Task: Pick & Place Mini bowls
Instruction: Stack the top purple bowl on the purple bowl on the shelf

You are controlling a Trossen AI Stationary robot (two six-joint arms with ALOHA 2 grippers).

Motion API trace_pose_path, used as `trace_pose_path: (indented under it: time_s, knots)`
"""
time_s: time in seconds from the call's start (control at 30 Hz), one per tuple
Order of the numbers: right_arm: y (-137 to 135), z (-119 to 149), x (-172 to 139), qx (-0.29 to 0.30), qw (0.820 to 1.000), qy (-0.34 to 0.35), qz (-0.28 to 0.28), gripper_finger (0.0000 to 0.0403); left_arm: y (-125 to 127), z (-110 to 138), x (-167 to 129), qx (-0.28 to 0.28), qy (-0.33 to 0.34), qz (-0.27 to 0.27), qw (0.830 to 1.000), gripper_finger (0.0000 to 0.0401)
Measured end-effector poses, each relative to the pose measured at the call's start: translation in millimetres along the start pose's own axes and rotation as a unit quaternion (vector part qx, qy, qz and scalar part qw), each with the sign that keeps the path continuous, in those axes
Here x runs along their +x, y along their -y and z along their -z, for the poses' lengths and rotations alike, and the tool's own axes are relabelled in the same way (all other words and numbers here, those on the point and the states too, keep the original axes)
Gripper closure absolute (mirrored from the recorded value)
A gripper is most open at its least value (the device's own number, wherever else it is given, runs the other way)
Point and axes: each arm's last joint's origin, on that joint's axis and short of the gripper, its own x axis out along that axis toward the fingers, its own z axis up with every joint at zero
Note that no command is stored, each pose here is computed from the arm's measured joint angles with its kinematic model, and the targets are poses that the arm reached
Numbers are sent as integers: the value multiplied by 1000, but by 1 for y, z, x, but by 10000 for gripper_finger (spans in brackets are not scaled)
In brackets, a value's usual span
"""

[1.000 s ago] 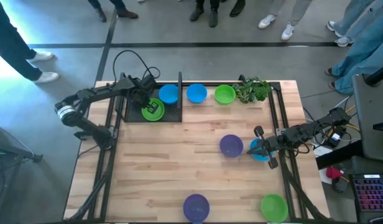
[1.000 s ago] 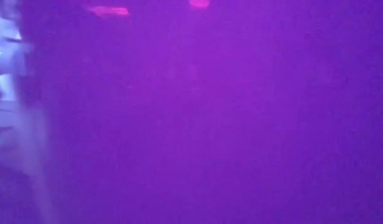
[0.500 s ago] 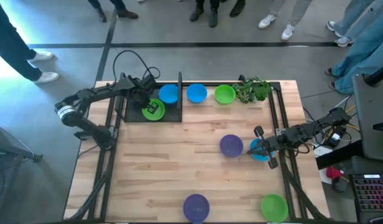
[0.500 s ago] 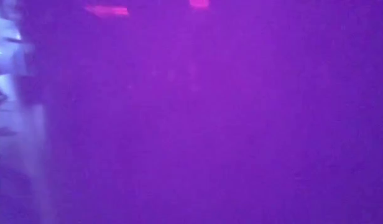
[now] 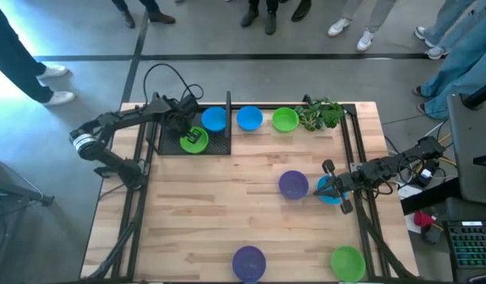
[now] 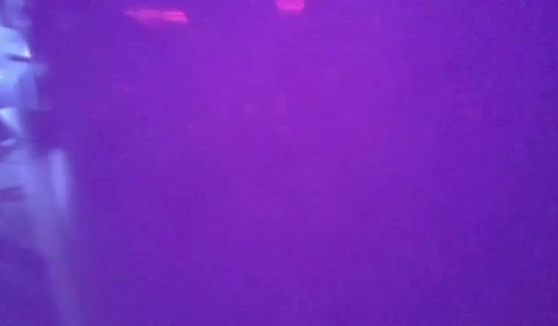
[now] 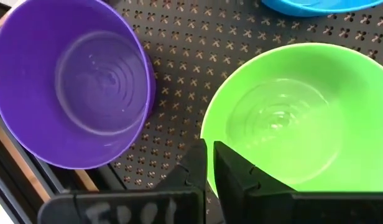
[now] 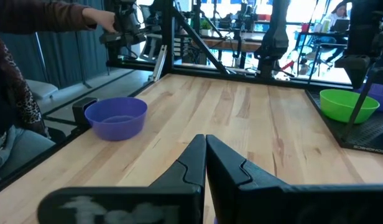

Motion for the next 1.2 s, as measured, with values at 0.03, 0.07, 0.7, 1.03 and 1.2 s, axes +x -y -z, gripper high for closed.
trace_pose_path:
  time_s: [0.03,0.07,0.7,1.03,1.2]
  knots:
    - [0,0,0,-1,1000,0,0,394,0,-1,-1,4,3,0,1000,380]
    - [0,0,0,-1,1000,0,0,394,0,-3,-4,6,8,1,1000,380]
    - [6,-3,-1,30,994,17,107,394,46,37,-113,174,199,77,961,380]
    - [11,-12,-3,72,978,44,191,394,104,88,-142,275,270,118,915,380]
    - [11,-30,-5,76,977,24,196,394,120,109,-151,277,306,115,904,380]
